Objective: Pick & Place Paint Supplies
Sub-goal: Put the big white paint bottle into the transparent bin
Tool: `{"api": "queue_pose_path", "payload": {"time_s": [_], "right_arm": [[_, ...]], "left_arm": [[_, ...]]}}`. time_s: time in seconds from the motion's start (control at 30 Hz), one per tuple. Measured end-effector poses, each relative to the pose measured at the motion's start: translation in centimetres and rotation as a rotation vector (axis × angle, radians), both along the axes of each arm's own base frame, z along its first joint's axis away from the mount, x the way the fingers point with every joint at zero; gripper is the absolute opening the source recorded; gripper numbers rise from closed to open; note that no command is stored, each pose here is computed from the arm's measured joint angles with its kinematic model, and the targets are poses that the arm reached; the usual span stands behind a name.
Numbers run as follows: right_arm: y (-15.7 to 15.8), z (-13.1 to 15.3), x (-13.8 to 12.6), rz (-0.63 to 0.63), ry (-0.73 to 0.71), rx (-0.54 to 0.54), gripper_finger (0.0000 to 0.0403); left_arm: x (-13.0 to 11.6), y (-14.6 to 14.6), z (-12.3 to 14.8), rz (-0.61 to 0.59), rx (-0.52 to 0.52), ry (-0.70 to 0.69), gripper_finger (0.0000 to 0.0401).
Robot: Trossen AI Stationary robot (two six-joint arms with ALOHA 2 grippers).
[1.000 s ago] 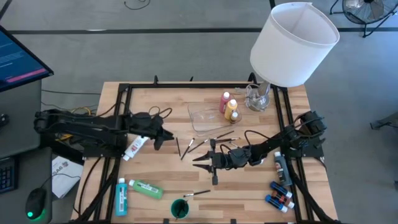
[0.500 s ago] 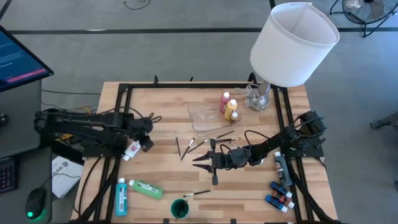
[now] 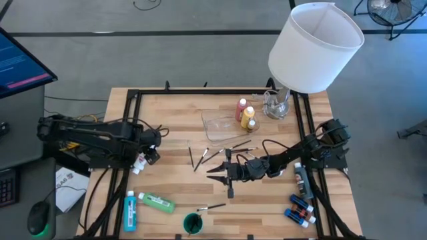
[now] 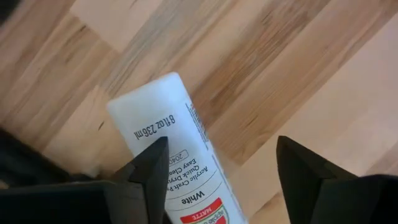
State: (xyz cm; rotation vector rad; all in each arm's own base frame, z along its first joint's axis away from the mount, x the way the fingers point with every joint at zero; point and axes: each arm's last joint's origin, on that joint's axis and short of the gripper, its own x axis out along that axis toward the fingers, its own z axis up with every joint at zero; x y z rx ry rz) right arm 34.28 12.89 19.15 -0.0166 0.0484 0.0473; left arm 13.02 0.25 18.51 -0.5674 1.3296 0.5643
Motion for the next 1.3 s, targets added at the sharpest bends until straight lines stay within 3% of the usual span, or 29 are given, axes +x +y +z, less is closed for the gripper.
{"api": "queue_pose_path", "payload": {"time_s": [0.43, 0.8, 1.1, 1.3], "right_arm": [[0.0, 0.0, 0.0, -0.001, 0.001, 0.026, 0.0069], [0.0, 0.0, 0.0, -0.001, 0.001, 0.026, 0.0069], [-0.1, 0.0, 0.0, -0.004, -0.002, 0.027, 0.0069], [-0.1, 0.0, 0.0, -0.004, -0.002, 0.027, 0.0069]], "left_arm": [[0.1, -0.5, -0.2, 0.106, -0.031, 0.007, 0.0198], [0.7, -0.9, -0.7, 0.094, -0.006, 0.053, 0.0206], [2.1, -1.0, 2.4, 0.061, -0.006, -0.060, 0.0227], [1.1, -0.9, 3.1, 0.127, 0.004, 0.067, 0.0227]]}}
